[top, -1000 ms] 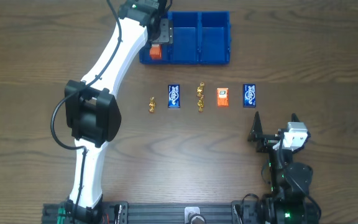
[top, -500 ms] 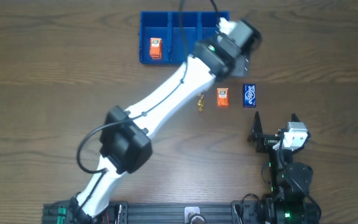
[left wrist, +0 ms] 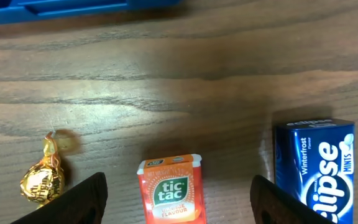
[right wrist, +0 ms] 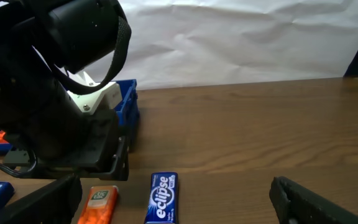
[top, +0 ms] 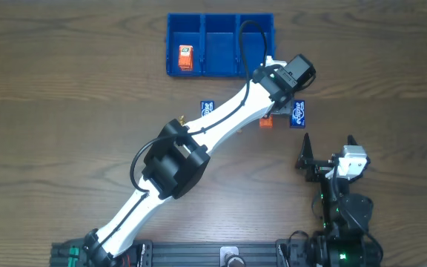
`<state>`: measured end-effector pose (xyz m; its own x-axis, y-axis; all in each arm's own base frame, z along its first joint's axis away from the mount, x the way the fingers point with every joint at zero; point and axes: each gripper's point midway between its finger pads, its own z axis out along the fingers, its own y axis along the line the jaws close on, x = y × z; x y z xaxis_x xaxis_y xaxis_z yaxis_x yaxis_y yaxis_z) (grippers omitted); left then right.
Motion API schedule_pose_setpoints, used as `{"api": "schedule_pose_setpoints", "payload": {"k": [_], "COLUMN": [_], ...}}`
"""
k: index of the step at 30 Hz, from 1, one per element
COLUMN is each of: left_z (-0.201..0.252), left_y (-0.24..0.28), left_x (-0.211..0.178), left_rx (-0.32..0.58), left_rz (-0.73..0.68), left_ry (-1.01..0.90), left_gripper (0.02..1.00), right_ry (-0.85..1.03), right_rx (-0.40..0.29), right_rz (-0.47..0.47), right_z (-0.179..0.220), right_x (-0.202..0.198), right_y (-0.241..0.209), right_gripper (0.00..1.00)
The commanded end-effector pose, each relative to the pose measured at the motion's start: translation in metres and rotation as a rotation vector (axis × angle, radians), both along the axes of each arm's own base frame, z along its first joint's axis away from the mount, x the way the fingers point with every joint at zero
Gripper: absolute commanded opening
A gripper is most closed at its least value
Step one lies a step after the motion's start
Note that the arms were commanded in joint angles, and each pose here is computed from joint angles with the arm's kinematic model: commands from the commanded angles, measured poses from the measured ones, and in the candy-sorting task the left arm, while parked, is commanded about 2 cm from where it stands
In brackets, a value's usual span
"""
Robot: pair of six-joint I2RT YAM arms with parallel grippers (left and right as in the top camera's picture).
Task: Sort Candies Into Trays
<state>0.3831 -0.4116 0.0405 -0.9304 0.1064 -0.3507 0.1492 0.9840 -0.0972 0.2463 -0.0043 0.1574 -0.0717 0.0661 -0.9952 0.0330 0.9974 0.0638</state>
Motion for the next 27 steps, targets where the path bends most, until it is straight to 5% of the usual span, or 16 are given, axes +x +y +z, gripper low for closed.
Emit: {"api": "schedule_pose_setpoints", "payload": {"k": [1, 10, 27], "left_z": [-0.021, -0.043, -0.043], "left_y": [0.005, 0.017, 0.002], "left_x": [0.0, -0.019, -0.027], "left_rx": [0.023, 0.069, 0.017], "left_rz": [0.021, 0.064, 0.045], "left_ry": [0.04, 0.137, 0.163], "left_gripper": [0.739, 0.722, 0.638], "right_ry": [0.002, 0.002, 0.002], "right_rx": [-0.008, -0.008, -0.008], "right_rz": [0.009, 0.009, 0.009], "right_z": [-0.001, -0.001, -0.001], "right_x": [0.0, 0.0, 0.0], "right_y": [0.002, 0.002, 0.002], "right_gripper": [1.0, 1.0, 1.0]}}
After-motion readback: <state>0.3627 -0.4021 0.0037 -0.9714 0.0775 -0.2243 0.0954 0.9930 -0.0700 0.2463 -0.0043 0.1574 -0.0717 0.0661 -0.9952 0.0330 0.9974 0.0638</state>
